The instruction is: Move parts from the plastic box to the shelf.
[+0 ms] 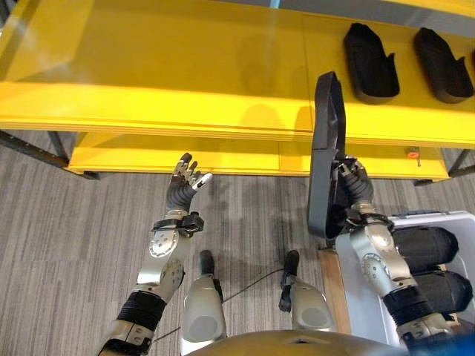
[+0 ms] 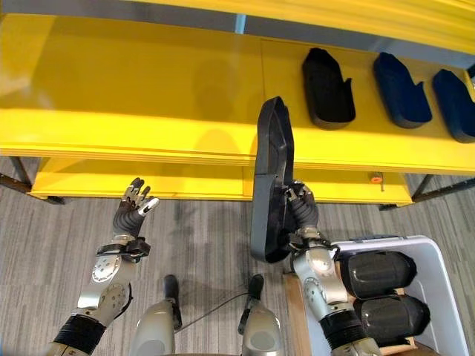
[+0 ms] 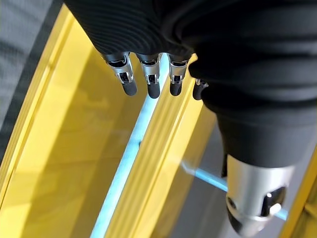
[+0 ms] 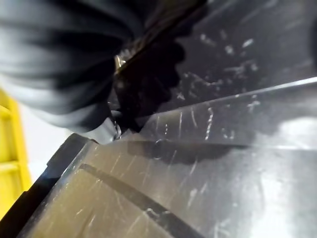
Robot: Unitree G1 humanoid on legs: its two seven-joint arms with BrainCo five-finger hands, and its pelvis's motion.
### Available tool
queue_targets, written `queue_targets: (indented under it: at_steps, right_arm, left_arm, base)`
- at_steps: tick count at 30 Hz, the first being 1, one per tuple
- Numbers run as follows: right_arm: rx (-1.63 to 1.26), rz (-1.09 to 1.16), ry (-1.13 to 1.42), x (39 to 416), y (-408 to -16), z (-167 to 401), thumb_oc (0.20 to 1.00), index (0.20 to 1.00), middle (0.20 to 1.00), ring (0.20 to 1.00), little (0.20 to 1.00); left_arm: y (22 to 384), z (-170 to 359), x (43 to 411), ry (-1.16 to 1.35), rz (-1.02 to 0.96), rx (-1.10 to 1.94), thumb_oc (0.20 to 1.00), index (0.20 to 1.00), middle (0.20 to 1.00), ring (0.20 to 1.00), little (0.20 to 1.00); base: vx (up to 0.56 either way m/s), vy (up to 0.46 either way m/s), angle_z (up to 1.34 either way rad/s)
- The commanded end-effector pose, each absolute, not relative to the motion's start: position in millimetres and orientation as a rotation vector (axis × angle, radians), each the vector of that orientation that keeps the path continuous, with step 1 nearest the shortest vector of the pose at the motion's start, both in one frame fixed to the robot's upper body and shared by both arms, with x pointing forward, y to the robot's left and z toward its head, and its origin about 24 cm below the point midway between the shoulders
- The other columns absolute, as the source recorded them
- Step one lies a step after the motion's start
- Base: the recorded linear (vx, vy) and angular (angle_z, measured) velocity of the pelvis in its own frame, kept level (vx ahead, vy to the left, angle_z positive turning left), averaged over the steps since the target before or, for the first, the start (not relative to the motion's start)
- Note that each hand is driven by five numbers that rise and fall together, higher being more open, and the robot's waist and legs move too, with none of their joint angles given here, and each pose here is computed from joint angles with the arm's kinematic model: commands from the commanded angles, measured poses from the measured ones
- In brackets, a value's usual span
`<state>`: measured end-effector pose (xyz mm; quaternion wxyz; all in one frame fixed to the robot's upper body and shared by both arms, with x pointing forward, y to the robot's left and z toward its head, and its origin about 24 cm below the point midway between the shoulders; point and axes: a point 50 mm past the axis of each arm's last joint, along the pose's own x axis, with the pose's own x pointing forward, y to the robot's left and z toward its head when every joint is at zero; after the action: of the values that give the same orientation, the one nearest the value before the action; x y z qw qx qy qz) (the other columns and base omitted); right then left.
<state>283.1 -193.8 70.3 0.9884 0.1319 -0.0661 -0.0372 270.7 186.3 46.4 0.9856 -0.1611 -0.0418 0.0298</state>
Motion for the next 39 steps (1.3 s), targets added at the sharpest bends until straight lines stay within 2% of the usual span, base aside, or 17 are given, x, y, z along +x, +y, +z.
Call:
queue_targets:
  at_steps: [1,15,18,27,39]
  right_arm:
    - [0.226,-0.071,-0.362,294,-198,118,0.200,0.200,0.200,0.200,0.200]
    - [0.093,0.019,-0.553,330,-176,188,0.200,0.200,0.200,0.200,0.200]
    - [0.067,0.025,-0.578,346,-172,212,0.200,0.200,0.200,0.200,0.200]
    - [-0.009,-0.079,-0.667,380,-176,295,0.200,0.200,0.200,0.200,0.200]
    - [-0.088,-0.227,-0.671,396,-189,358,0.200,0.200,0.200,0.200,0.200]
  left_arm:
    - [184,76,272,-0.225,-0.009,-0.338,1.000,1.000,1.000,1.000,1.000]
    - [183,86,266,-0.256,-0.036,-0.353,1.000,1.000,1.000,1.000,1.000]
    - [184,89,265,-0.267,-0.050,-0.354,1.000,1.000,1.000,1.000,1.000]
    - [184,95,258,-0.273,-0.112,-0.339,1.000,1.000,1.000,1.000,1.000]
    - [176,101,256,-0.281,-0.181,-0.345,1.000,1.000,1.000,1.000,1.000]
  base:
    - [-0.03,-0.073,-0.08]
    - [-0.04,-0.050,0.01]
    - [-0.05,0.003,0.05]
    - [-0.02,0.015,0.04]
    - [0.00,0.004,0.02]
